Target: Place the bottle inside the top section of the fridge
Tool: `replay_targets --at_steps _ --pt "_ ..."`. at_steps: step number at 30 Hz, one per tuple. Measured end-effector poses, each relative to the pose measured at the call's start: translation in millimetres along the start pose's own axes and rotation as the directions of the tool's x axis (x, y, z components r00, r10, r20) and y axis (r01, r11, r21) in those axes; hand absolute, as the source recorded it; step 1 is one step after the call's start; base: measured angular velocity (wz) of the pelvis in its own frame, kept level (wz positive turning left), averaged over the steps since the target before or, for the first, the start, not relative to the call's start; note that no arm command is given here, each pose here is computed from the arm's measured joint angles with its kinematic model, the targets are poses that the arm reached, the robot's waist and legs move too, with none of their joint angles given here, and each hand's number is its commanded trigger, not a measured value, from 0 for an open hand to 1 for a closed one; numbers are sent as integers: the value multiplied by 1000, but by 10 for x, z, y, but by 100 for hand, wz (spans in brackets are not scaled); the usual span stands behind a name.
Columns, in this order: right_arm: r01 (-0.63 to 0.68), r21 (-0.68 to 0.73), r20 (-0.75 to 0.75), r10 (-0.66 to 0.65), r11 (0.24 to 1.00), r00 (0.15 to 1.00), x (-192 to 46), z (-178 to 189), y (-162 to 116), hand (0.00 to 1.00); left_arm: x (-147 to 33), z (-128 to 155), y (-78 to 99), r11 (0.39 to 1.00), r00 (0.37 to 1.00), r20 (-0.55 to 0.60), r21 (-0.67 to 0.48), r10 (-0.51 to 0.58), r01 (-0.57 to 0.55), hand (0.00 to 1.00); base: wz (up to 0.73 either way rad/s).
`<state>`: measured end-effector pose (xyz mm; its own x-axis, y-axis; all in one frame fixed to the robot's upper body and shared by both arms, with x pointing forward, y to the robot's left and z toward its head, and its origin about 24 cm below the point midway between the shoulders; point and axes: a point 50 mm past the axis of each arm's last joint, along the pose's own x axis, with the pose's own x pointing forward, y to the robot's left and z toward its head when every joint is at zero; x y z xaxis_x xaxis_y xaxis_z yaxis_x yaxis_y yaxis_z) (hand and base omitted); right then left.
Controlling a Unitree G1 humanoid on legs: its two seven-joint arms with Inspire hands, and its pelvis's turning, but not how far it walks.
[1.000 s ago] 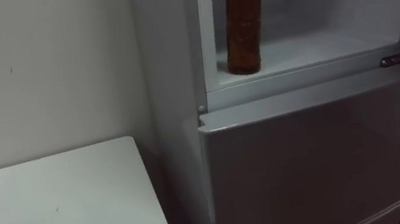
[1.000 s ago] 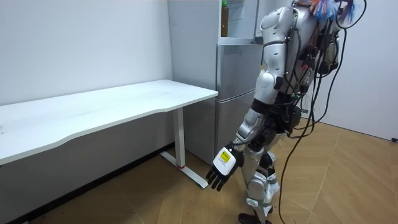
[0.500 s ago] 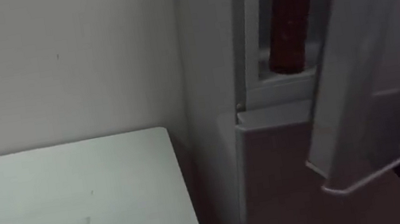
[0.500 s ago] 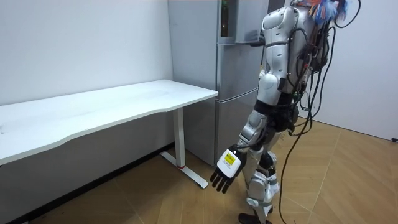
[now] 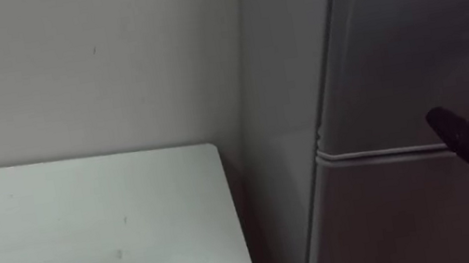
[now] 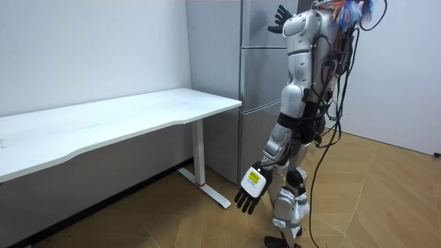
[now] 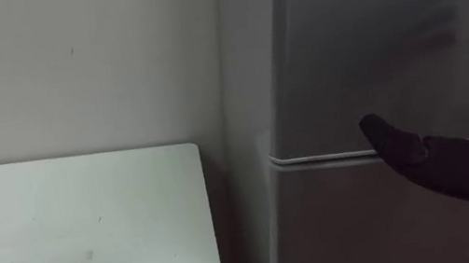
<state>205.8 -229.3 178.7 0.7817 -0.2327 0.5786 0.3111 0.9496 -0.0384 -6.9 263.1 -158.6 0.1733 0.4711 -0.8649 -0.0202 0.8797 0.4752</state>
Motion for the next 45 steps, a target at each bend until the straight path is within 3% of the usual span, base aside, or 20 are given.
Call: replay_targets --at_steps 13,21,30,38,45 --pt "-54 17 23 54 998 998 61 -8 139 0 2 -4 -13 999 1000 -8 49 -7 8 0 0" --pt "1 -100 21 1 995 1000 115 -127 113 0 3 22 -25 995 1000 -4 96 -7 7 0 6" --pt "136 -146 50 -130 980 990 447 -298 121 0 10 48 -14 993 1000 5 114 -7 6 0 -1" --pt "209 -291 101 -187 934 977 462 -392 64 0 18 74 -29 991 999 -5 128 -41 41 0 4" --pt "252 -336 104 -230 908 968 440 -493 30 0 31 143 15 990 999 20 139 -37 34 0 11"
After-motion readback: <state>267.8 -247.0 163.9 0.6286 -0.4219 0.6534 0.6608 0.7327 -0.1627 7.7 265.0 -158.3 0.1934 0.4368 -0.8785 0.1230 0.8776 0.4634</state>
